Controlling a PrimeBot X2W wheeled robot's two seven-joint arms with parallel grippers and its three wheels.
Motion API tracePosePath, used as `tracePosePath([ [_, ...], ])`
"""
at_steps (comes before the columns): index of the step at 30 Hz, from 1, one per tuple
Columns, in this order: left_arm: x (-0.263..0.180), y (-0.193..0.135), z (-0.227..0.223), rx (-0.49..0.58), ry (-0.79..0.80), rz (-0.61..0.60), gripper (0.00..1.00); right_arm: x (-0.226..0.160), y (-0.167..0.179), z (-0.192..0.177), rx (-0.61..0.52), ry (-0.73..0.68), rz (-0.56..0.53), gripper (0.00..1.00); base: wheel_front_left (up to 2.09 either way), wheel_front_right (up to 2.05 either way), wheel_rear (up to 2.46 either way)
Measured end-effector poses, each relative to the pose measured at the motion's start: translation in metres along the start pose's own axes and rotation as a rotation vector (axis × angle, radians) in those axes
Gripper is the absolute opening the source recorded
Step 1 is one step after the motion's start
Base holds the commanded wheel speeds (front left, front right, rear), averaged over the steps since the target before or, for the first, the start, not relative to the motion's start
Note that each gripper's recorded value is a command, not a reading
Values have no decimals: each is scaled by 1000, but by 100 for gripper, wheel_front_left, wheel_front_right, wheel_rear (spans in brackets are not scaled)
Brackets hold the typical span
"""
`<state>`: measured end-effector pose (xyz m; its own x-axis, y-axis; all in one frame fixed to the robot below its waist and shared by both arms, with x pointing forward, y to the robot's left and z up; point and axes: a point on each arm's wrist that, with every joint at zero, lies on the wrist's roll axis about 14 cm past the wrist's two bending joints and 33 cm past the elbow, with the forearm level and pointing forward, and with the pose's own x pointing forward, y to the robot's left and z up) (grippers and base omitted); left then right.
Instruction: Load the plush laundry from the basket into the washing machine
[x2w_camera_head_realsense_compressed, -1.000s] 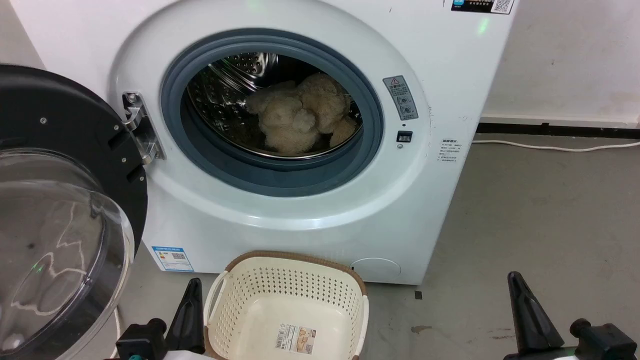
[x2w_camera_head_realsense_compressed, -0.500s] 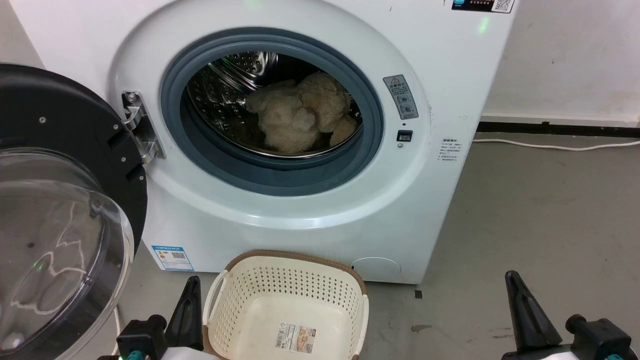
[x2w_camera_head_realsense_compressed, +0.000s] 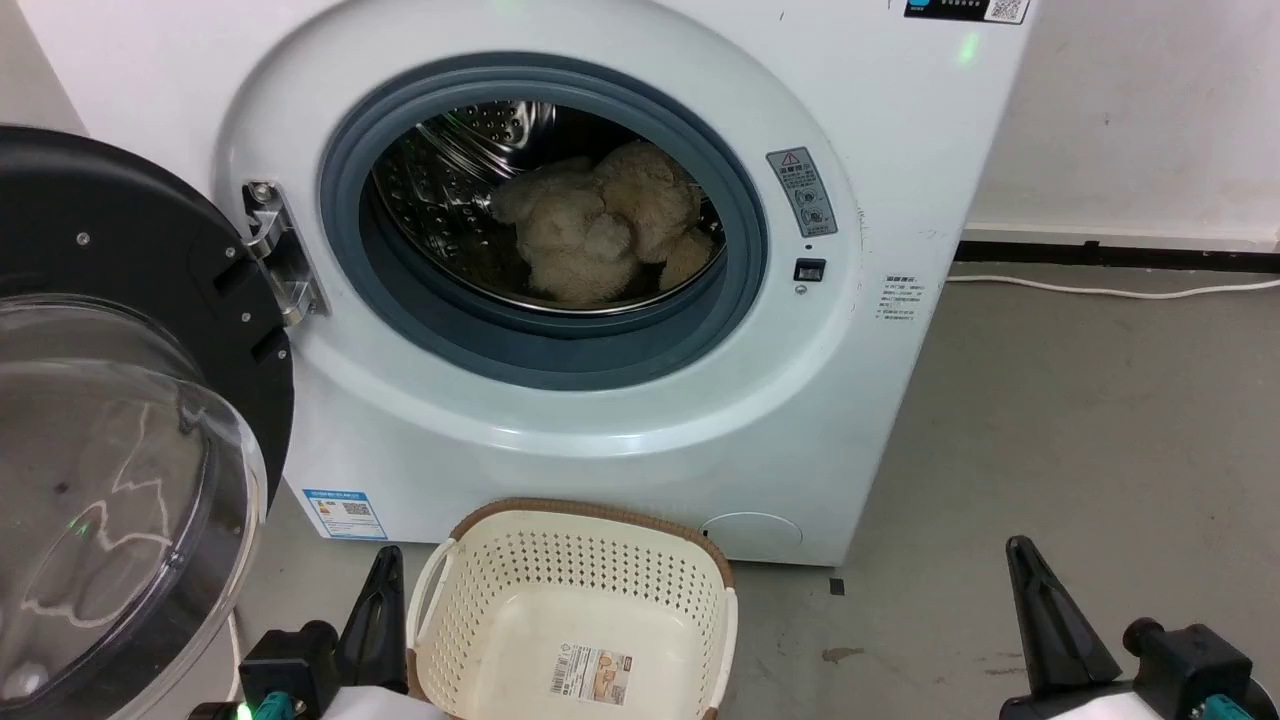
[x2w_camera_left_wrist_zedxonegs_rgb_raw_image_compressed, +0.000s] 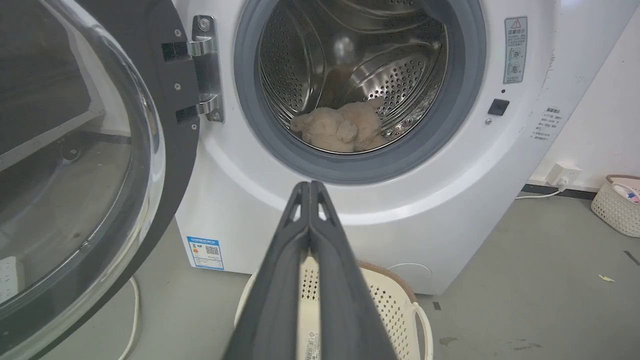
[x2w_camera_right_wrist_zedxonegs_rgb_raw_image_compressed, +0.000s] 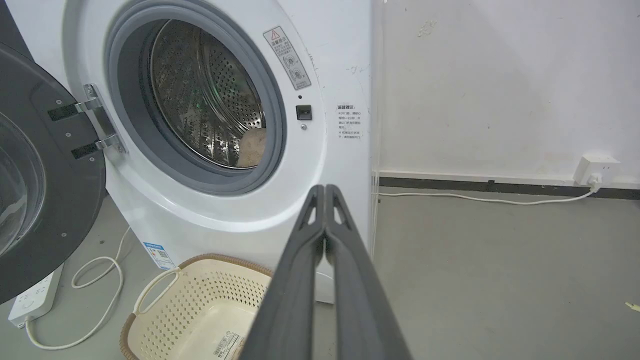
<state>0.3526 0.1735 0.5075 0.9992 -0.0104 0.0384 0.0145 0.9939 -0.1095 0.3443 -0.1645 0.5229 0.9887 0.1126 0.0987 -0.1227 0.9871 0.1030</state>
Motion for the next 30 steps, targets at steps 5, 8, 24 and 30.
tracePosePath([
  [5,0,0,0,10,5,0,0,2,0,0,-14,7,3,0,0,0,0],
  [8,1,0,0,16,8,1,0,3,0,0,-16,8,4,0,0,0,0],
  [24,5,1,3,39,15,2,0,7,1,-1,-40,33,7,0,0,0,0],
  [30,6,0,5,49,17,0,0,9,1,-1,-51,40,9,0,0,0,0],
])
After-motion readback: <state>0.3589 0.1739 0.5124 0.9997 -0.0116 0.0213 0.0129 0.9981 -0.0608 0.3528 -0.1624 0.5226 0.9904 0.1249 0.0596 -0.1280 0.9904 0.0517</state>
